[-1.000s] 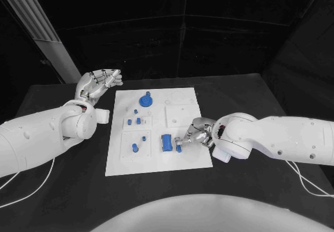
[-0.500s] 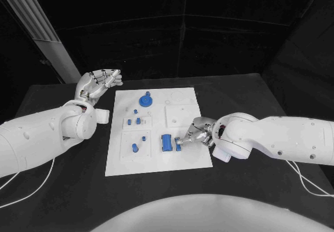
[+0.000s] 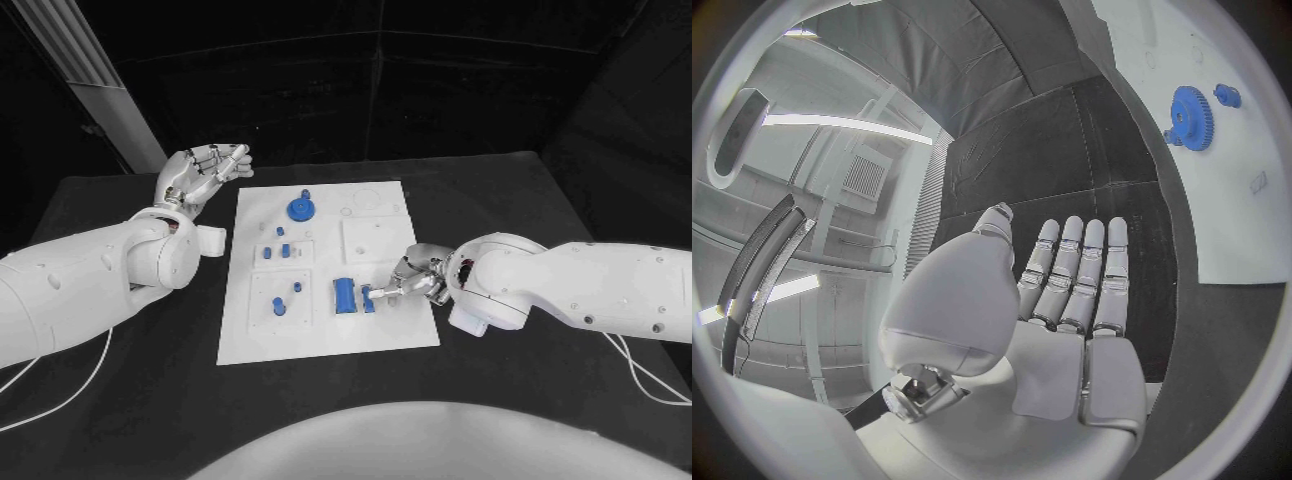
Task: Assemble the parts on the task board
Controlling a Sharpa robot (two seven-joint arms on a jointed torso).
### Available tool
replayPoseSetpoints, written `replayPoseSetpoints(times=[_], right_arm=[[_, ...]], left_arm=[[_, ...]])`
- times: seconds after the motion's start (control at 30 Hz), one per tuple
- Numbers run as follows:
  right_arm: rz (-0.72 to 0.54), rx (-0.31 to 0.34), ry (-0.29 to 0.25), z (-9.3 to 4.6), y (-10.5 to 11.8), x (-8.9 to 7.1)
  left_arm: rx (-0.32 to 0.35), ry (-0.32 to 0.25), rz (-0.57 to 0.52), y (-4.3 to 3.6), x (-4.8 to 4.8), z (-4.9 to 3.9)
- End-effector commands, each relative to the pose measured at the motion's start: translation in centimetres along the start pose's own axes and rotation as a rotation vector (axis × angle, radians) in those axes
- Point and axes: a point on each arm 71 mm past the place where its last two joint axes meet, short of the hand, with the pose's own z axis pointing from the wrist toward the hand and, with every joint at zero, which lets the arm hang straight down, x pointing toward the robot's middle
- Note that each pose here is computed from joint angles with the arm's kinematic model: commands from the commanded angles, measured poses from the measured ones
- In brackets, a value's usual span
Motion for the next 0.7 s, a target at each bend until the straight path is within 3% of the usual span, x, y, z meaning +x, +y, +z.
replayPoseSetpoints(times=[0.03,0.2,0.7], right_arm=[[-0.104,0.018,0.068,-0.02,0.07,0.59],[-0.146,0.029,0.096,0.29,0.22,0.91],[-0.163,0.041,0.108,0.76,0.33,1.09]], left_arm=[[0.116,0.011,-0.009,-0.84,0.13,-0.01],[0.115,0.012,-0.01,-0.79,0.16,-0.06],[0.113,0.009,-0.008,-0.78,0.0,-0.14]])
